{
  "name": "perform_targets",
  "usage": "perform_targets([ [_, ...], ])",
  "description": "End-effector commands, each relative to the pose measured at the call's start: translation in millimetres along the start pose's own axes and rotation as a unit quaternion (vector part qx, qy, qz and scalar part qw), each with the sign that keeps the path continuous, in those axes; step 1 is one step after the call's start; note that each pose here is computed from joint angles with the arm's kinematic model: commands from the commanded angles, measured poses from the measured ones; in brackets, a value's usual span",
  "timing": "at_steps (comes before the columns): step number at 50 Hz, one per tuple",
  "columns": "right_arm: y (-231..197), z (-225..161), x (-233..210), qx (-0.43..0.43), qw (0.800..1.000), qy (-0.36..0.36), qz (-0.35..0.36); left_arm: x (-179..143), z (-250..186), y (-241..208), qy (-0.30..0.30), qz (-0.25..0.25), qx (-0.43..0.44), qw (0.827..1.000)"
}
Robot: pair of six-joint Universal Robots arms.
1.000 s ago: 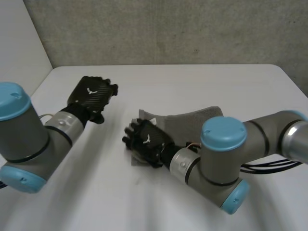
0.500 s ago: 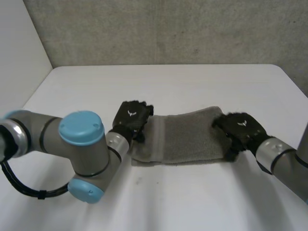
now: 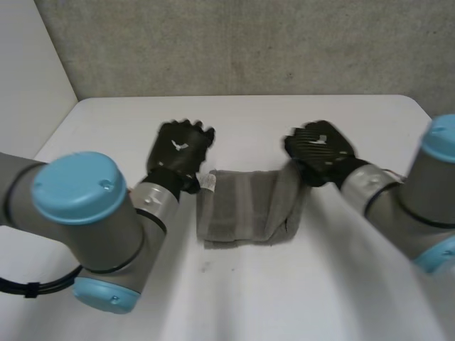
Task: Fold the towel.
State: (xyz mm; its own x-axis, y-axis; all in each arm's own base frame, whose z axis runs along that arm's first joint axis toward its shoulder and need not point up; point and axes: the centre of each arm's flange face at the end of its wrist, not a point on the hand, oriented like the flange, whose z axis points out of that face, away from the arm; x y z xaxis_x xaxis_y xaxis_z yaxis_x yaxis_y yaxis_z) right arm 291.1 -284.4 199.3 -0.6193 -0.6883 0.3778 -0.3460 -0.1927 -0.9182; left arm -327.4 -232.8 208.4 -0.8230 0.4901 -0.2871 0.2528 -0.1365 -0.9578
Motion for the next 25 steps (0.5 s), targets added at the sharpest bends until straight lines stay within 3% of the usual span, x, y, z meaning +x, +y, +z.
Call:
perform_targets([
  [1,-15.4,10.1,-95.0,0.033,0.992,-0.125,-0.007,-43.0,-4.8,-12.4,-0.093,-0.004,0.001,0.996],
  [5,9.1,9.4,-135.0,-0.001,0.984,-0.177,-0.008,-57.1,-3.8,-14.3,-0.112,-0.004,0.003,0.994],
  [11,14.6,10.0,-137.3,-0.008,0.983,-0.182,-0.031,-60.2,2.0,-19.5,-0.112,-0.002,0.016,0.994],
  [14,-4.3,11.0,-123.3,0.013,0.987,-0.156,-0.032,-62.9,12.3,-22.0,-0.117,-0.006,0.024,0.993],
  [16,-21.8,10.4,-93.2,0.023,0.993,-0.111,0.008,-53.2,23.0,-15.6,-0.104,-0.006,0.02,0.994],
  [20,-16.4,7.9,-46.3,0.002,0.995,-0.045,0.087,-41.2,30.1,-14.7,-0.083,-0.012,0.027,0.996],
  [25,-9.9,-5.2,-5.8,-0.01,0.982,0.011,0.189,-11.4,31.1,-8.3,-0.016,-0.064,0.031,0.997],
])
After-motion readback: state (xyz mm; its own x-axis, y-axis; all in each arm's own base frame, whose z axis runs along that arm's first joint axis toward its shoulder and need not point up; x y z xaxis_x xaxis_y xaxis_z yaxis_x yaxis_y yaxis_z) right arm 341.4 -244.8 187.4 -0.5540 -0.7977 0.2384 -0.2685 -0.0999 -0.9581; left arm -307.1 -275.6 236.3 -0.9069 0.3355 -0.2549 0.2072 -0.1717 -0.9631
